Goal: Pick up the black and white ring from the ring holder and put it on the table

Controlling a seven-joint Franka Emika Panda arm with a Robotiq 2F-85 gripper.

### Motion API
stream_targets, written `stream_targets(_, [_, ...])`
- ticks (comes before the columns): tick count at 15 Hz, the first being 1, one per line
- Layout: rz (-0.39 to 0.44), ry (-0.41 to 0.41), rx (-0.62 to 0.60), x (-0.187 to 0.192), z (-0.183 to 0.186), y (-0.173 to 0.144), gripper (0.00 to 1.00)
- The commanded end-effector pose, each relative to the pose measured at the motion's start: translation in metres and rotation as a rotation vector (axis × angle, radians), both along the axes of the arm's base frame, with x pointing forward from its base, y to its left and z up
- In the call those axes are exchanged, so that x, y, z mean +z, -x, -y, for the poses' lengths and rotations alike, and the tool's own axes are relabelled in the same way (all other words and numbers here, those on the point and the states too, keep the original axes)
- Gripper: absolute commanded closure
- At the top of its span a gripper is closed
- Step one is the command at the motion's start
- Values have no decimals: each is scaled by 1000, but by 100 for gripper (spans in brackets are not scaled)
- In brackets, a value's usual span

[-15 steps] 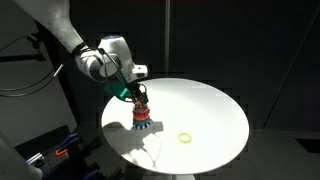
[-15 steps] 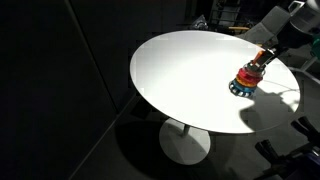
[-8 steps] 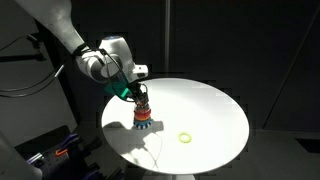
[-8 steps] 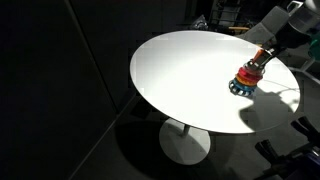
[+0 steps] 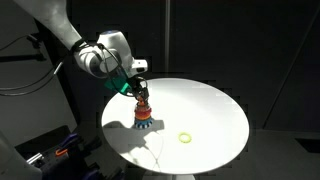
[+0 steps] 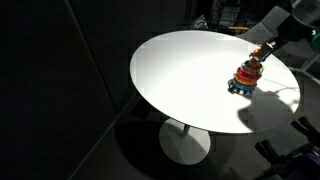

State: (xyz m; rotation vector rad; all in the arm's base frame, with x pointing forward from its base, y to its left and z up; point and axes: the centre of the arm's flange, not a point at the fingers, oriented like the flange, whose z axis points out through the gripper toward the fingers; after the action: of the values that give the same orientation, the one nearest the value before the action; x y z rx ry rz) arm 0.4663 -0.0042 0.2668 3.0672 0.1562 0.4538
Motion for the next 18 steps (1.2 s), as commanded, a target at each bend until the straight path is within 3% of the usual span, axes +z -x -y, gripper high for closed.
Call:
stream_targets(1, [20,15,-13,30,-5,6,59])
stream_targets(11, [84,32,-84,72,27,11,59])
stream_targets(18, [31,10,-173,59,78,25,59])
